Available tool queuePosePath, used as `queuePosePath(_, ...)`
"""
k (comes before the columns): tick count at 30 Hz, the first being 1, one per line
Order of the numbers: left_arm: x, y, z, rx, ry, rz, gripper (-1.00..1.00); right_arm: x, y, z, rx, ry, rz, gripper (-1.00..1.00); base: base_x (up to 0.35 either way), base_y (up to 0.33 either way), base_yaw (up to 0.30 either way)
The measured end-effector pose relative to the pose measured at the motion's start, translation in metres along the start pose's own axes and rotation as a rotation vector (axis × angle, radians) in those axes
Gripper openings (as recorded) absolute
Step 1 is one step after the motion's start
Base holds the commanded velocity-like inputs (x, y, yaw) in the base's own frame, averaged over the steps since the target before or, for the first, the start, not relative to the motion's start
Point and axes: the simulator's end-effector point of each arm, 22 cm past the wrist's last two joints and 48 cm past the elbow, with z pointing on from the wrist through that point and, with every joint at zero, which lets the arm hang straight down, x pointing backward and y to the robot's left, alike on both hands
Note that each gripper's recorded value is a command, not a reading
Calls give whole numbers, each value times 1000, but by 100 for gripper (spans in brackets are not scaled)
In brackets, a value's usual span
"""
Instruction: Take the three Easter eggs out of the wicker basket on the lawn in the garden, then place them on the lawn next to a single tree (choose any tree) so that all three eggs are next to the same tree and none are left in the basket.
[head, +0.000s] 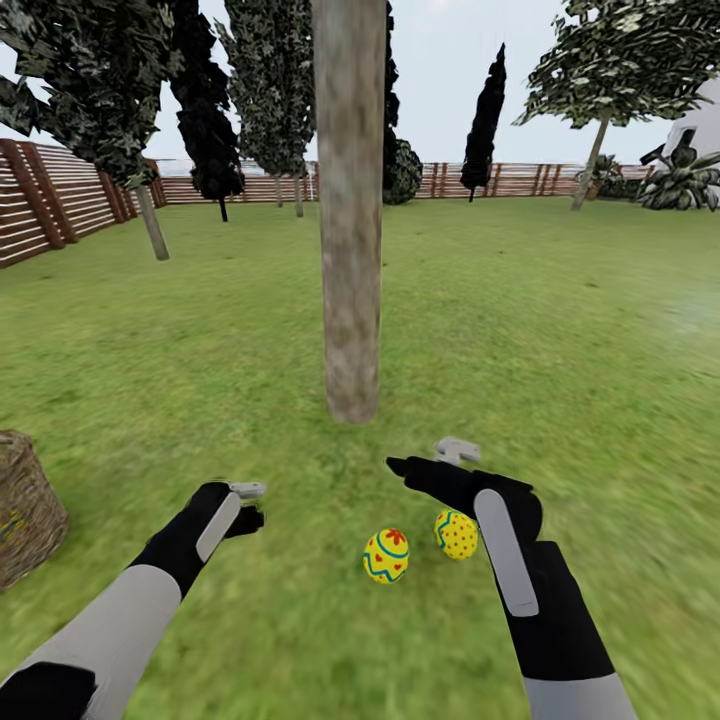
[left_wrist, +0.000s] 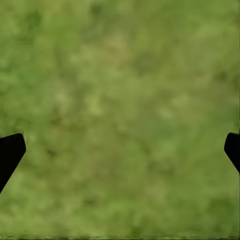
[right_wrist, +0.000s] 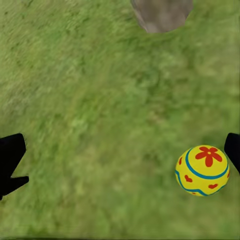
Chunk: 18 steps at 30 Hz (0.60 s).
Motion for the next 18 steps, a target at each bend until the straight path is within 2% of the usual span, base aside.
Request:
queuePosePath(5,8,5,2,13,41,5,100,-5,8,-1,-5,10,-9,100,0,0,179)
queuePosePath(11,4,16,-2,8,57,2,100,-10,18,-1,-11,27,-23,100,0,0,177)
queuePosePath(18,-1,19,-10,3,67,5,100,-16,23,-1,-9,46,-21,100,0,0,176)
